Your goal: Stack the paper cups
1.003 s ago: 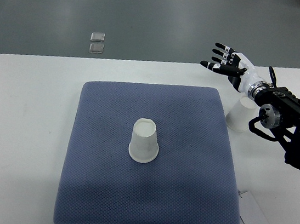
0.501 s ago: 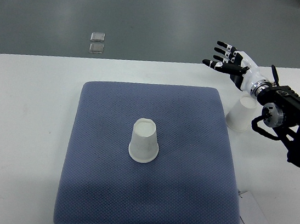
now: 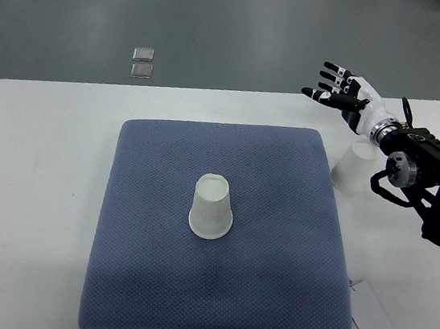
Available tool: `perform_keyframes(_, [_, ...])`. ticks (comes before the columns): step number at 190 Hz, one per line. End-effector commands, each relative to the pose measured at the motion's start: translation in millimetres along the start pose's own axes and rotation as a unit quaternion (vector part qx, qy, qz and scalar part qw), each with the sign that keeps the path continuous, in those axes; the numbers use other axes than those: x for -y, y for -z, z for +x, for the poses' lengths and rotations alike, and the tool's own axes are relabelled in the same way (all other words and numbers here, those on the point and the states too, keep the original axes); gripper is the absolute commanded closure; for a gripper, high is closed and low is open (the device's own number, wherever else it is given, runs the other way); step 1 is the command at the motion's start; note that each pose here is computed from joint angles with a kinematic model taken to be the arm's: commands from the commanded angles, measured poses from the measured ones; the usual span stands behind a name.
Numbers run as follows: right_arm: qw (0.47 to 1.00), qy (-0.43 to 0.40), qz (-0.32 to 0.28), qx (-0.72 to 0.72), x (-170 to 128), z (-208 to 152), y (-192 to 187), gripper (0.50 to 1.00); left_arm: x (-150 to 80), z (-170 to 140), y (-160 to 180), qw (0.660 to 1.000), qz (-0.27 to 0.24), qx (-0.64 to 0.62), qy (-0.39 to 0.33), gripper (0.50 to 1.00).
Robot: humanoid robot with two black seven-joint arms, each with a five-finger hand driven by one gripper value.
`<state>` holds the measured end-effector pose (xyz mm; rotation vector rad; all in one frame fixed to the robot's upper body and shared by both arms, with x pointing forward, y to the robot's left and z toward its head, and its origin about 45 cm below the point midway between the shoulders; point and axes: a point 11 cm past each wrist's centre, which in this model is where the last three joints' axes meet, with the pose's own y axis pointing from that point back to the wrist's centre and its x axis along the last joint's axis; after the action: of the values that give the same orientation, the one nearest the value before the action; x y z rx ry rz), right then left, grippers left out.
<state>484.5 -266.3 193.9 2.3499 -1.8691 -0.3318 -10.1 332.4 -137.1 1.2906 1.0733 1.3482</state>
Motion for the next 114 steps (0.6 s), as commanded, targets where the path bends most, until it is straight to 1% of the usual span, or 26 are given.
perform_keyframes(1, [1.000,0.000,0.000,0.000,-0.2,0.9,0.7,0.583,0.0,0.0,0.0,1.000,0.000,0.000,0.000,0.500])
perform_keyframes(43, [1.000,0.002,0.005,-0.009,-0.5,1.4,2.9,0.585,0.0,0.0,0.0,1.000,0.000,0.000,0.000,0.500])
perform_keyframes(63, [1.000,0.007,0.016,-0.018,2.7,-0.3,17.1,0.585,0.0,0.0,0.0,1.000,0.000,0.000,0.000,0.500])
perform_keyframes(76, [0.999,0.007,0.020,-0.033,0.1,9.2,25.8,0.587,0.0,0.0,0.0,1.000,0.000,0.000,0.000,0.500])
perform_keyframes(94, [0.994,0.031,0.022,-0.099,-6.8,20.7,39.8,0.591,0.0,0.0,0.0,1.000,0.000,0.000,0.000,0.500])
perform_keyframes(114, [0.974,0.059,0.013,-0.220,-15.7,26.8,46.6,0.591,0.0,0.0,0.0,1.000,0.000,0.000,0.000,0.500])
